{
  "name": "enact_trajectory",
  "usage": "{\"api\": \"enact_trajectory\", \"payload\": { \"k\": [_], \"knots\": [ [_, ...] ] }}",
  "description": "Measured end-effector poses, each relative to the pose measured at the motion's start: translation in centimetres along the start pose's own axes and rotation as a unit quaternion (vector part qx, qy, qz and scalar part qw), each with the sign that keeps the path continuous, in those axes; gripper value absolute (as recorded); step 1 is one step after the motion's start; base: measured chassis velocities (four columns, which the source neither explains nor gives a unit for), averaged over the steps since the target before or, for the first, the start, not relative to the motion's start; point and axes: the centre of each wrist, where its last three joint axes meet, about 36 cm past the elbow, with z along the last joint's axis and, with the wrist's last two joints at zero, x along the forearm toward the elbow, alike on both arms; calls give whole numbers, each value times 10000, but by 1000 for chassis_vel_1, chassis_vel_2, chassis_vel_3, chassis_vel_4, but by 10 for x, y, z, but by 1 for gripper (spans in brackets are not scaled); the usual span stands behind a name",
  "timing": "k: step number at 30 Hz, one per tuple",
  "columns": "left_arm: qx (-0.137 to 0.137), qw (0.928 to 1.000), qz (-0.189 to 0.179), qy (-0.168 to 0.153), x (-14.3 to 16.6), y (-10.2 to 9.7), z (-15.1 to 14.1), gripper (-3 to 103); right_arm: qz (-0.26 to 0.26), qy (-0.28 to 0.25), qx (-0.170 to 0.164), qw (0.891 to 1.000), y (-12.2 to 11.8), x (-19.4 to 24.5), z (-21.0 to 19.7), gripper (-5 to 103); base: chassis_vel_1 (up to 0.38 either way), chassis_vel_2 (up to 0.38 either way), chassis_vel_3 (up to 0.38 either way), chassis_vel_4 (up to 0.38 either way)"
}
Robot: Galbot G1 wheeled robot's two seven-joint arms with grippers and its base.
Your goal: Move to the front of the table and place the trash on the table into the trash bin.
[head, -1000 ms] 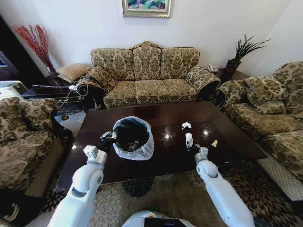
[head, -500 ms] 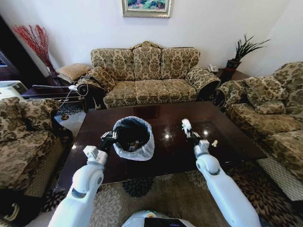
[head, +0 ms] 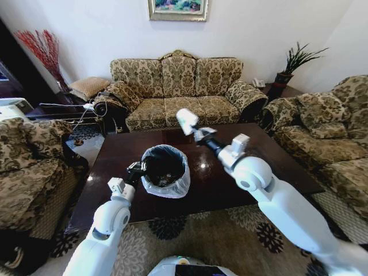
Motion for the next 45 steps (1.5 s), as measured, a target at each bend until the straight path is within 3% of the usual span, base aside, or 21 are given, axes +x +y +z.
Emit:
{"api": "enact_trajectory", "payload": {
  "k": [7,14,15,17,19,20,23,25,29,32,35,37,38,41,45],
  "knots": [
    [-14,10000,-49,14,-1,3,-1,3,-517,650,-113,9965,27,0,21,-1,0,0,0,0],
    [-2,10000,-41,35,-3,4,1,3,-331,921,157,9951,27,0,45,31,0,0,0,0],
    [-2,10000,-41,35,-3,4,1,3,-331,921,157,9951,27,0,45,31,0,0,0,0],
    [1,10000,-35,30,-3,3,1,3,-295,921,197,9951,25,-2,47,41,0,0,0,0],
    [2,10000,-34,30,-3,3,1,3,-293,915,204,9952,25,-3,47,41,0,0,0,0],
    [0,10000,-31,31,-3,4,1,3,-302,908,216,9952,26,-3,47,52,0,0,0,0],
    [-8,10000,-40,27,-3,5,1,3,-308,870,221,9955,26,-4,46,58,0,0,0,0],
    [-8,10000,-47,23,-3,5,0,3,-264,685,226,9970,25,-5,42,69,0,0,0,0],
    [0,10000,-53,18,-3,5,0,3,-78,435,225,9988,16,-6,33,79,0,0,0,0],
    [17,10000,-62,3,-3,5,0,3,366,195,265,9988,-3,-3,22,95,0,0,0,0],
    [23,10000,-87,-19,-2,6,-2,3,892,44,270,9956,-18,1,19,98,0,0,0,0],
    [28,9999,-107,-32,-1,7,-2,3,1629,48,405,9858,-46,7,27,100,0,0,0,0],
    [28,9999,-107,-32,-1,7,-2,3,1629,48,405,9858,-46,7,27,100,0,0,0,0],
    [53,9998,-150,-87,0,8,-3,3,2522,355,765,9640,-85,19,56,100,0,0,0,0],
    [87,9995,-247,-163,10,8,-6,3,2825,459,923,9537,-100,20,86,100,0,0,0,0]
  ]
}}
